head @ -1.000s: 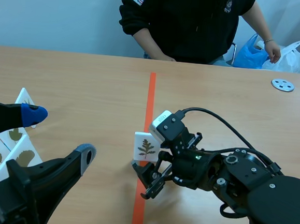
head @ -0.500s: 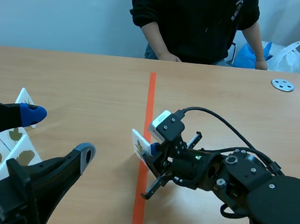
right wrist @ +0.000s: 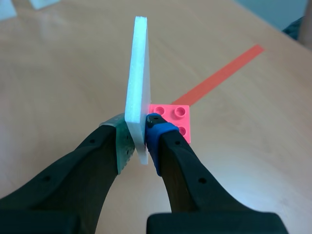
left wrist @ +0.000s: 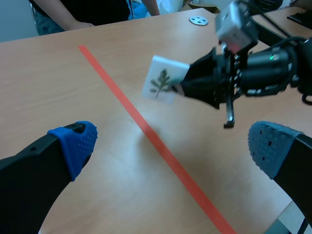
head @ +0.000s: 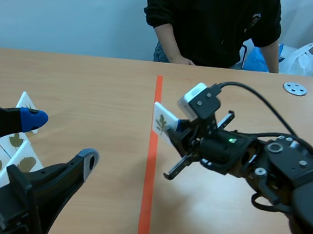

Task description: Sort the leaf by its shape. The table is split by an orange tape line. A compound leaf with several leaflets goes to the left side, a simple leaf with one blade goes to the right side. Return to the home posture when a red brick is placed on the table.

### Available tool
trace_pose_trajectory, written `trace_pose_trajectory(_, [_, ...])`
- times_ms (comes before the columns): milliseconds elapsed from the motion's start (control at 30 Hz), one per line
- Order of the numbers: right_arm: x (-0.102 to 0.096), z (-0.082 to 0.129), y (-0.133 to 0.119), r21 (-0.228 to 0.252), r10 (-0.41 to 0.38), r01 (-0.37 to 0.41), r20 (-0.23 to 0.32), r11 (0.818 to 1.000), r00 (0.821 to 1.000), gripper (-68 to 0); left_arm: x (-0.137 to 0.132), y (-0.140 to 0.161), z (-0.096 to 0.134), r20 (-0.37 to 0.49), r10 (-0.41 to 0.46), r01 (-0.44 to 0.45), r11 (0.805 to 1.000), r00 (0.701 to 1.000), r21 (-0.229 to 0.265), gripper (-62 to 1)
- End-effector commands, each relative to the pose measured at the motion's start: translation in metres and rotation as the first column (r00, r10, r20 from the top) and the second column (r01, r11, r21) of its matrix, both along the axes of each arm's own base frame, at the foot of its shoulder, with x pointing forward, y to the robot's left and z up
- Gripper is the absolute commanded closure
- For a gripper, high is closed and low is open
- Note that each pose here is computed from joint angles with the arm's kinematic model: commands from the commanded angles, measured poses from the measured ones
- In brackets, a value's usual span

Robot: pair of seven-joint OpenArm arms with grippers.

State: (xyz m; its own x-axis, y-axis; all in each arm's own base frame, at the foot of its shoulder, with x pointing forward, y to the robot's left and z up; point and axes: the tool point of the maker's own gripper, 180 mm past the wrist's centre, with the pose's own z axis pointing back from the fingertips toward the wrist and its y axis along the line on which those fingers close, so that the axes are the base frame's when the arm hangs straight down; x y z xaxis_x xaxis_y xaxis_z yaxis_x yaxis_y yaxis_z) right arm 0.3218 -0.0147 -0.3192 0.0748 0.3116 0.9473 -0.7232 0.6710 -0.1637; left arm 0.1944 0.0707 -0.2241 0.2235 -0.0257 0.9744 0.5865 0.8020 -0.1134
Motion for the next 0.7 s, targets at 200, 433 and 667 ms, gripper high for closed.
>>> trace_pose_trajectory(200, [0.005,0.042,-0.066,0.073,-0.181,0.179,0.024,0.981,0.983,-3.5,0.002,-0.001,0.007,0.022,0.005,-0.004,1.000,1.000,-0.019,-62.3])
trace_pose_trajectory(433, [0.014,0.048,-0.153,0.105,-0.432,0.433,-0.038,0.895,0.901,-3.5,0.002,-0.001,0.007,0.023,0.005,-0.004,1.000,1.000,-0.019,-62.3])
trace_pose_trajectory(667, [0.021,0.044,-0.214,0.060,-0.598,0.599,-0.027,0.799,0.801,-3.5,0.002,-0.001,0.007,0.023,0.005,-0.004,1.000,1.000,-0.019,-62.3])
